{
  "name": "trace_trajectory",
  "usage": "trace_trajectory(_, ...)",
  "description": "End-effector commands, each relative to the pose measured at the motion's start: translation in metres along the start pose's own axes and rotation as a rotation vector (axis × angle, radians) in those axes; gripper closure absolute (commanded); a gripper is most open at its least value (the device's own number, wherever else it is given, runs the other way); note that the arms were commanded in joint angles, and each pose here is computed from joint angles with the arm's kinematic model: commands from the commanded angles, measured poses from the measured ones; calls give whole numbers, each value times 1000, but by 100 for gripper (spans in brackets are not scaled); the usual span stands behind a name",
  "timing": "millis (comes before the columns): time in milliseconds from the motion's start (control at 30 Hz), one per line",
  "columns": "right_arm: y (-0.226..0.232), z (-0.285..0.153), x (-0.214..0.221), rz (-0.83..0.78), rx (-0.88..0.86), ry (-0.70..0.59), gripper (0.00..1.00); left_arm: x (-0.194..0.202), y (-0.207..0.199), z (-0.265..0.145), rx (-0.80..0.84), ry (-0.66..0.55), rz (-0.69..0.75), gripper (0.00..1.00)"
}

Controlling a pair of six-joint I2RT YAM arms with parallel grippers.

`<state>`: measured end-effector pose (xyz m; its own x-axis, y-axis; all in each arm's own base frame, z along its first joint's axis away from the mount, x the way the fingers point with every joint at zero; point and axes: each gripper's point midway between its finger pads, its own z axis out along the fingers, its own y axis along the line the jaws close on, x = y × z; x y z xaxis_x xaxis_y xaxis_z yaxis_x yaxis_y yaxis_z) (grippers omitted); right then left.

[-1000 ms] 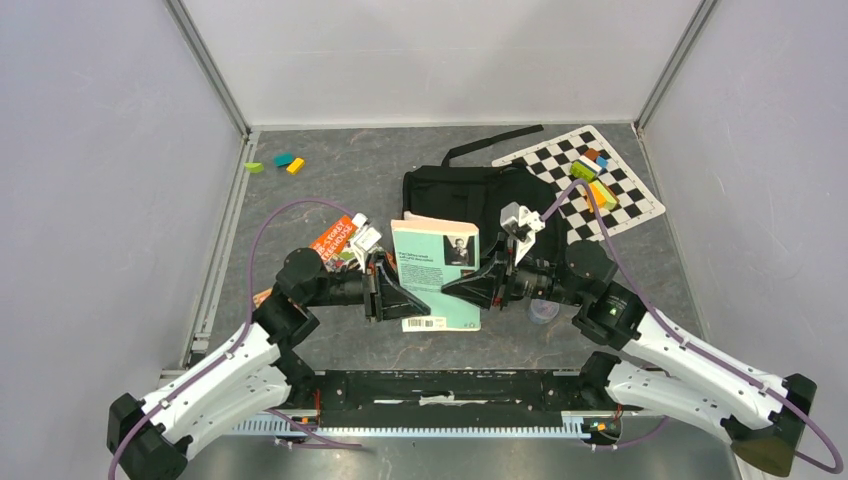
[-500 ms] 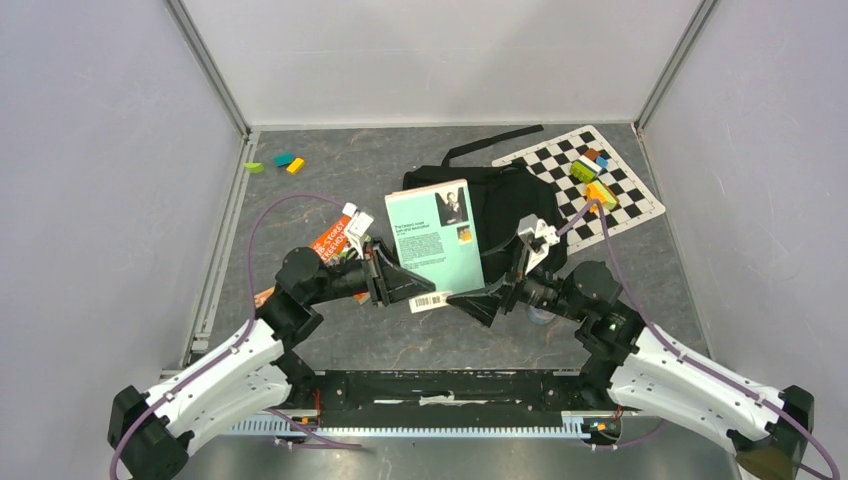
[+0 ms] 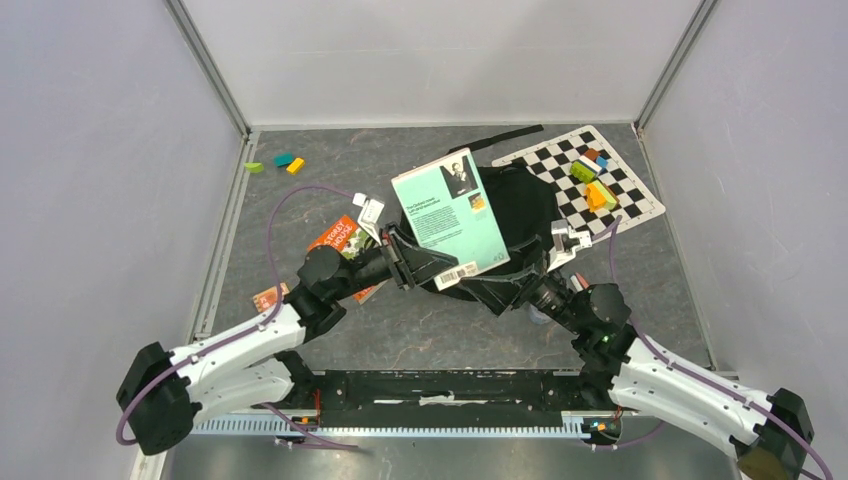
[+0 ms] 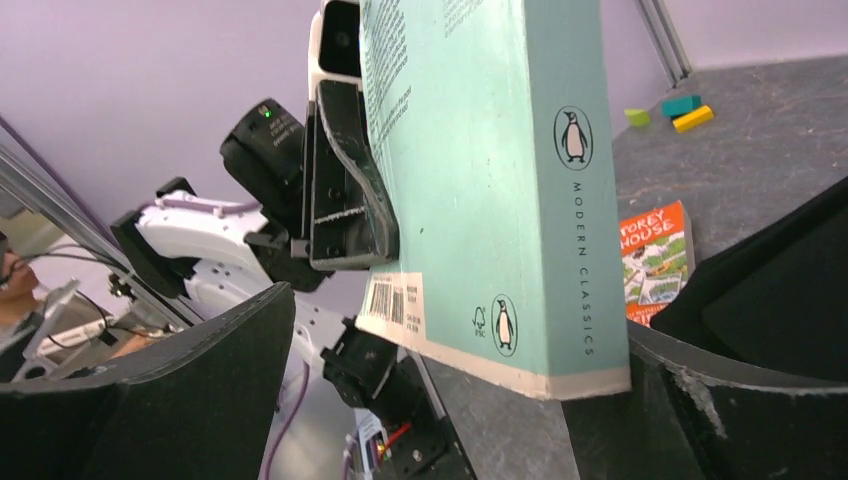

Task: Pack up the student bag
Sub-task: Pick up the book from the center of the board.

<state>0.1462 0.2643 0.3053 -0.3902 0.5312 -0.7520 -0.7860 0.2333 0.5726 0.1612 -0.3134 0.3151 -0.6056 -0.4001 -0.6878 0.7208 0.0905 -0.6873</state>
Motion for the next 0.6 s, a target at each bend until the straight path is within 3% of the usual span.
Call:
trace_trajectory(0, 14, 7, -32, 55, -32, -131, 4, -67, -70, 12, 211, -258, 113, 98)
trace_trajectory(167, 14, 5, -38, 79, -29, -168, 13, -65, -76, 21, 220, -264, 123, 98)
trace_trajectory(567, 23, 3, -51, 59, -68, -218, 78, -63, -77, 32, 222, -281, 115, 98)
